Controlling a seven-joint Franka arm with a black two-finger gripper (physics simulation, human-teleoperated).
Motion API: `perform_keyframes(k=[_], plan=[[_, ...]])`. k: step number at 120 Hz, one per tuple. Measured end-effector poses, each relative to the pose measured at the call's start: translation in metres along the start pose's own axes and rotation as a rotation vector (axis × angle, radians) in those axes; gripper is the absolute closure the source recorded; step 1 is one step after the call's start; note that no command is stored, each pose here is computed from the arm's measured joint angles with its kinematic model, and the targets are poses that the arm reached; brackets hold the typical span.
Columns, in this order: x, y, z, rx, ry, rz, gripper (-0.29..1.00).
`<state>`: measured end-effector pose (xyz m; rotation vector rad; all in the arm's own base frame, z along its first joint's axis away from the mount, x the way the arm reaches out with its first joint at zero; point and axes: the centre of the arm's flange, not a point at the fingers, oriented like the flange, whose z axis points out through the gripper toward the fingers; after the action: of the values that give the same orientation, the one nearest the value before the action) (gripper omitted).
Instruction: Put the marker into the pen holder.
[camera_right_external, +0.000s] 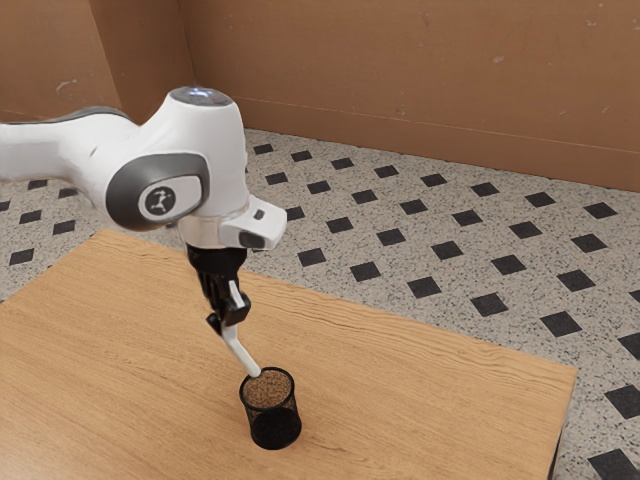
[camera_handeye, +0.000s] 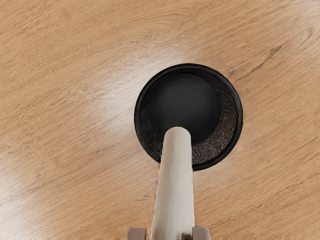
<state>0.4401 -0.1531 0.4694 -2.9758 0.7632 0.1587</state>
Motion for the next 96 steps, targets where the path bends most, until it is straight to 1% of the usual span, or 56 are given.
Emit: perform_keyframes(k=[26,43,65,68,77,84,90,96], plan=[[0.027,0.013,0.014,-0.019,-0.053,-0.006,0.73],[0.039,0.007,0.041,-0.042,-0.111,-0.039,0.73],[0.056,-0.001,0.072,-0.069,-0.16,-0.074,0.7],[0.057,-0.002,0.075,-0.074,-0.164,-0.078,0.67],[0.059,-0.003,0.079,-0.085,-0.167,-0.088,0.5],[0.062,-0.004,0.071,-0.088,-0.148,-0.094,0.39],[0.071,-0.007,0.048,-0.084,-0.099,-0.098,0.31],[0.089,-0.014,0.003,-0.088,-0.009,-0.11,0.25]])
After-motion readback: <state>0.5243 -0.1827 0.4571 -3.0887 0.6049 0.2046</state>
